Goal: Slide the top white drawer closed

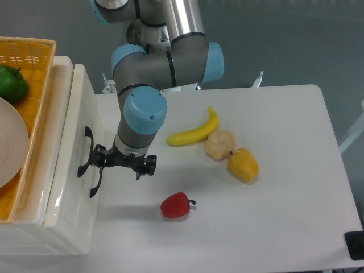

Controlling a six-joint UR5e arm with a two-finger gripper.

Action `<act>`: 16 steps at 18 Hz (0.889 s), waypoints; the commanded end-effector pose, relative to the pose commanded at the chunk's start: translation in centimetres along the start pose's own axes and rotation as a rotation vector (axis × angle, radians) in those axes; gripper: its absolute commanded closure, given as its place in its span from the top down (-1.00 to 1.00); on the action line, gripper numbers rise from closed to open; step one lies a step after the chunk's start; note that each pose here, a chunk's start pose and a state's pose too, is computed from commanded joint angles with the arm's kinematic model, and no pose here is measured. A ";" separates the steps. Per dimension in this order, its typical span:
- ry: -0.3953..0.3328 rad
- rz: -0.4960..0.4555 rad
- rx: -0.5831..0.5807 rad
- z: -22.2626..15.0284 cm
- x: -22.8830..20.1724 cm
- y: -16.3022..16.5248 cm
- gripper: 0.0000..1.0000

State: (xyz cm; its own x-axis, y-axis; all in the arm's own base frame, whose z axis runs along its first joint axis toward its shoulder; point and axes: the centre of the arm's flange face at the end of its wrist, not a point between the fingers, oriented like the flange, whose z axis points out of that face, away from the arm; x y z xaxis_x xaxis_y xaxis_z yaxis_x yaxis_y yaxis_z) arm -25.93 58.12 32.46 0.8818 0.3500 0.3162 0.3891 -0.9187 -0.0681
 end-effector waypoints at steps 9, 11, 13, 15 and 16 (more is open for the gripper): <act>-0.013 -0.012 0.012 -0.9 -1.4 0.0 1.00; -0.019 -0.024 0.017 -1.3 -2.6 0.0 1.00; -0.032 -0.042 0.033 -2.3 -4.2 0.1 1.00; -0.040 -0.043 0.056 -3.8 -5.4 0.1 1.00; -0.048 -0.031 0.066 -4.4 -6.2 0.3 1.00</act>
State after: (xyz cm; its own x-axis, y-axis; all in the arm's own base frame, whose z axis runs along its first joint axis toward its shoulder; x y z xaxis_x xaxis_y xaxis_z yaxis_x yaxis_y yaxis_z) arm -32.47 54.88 34.66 0.8801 0.3880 0.2738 0.4318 -0.8937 -0.1217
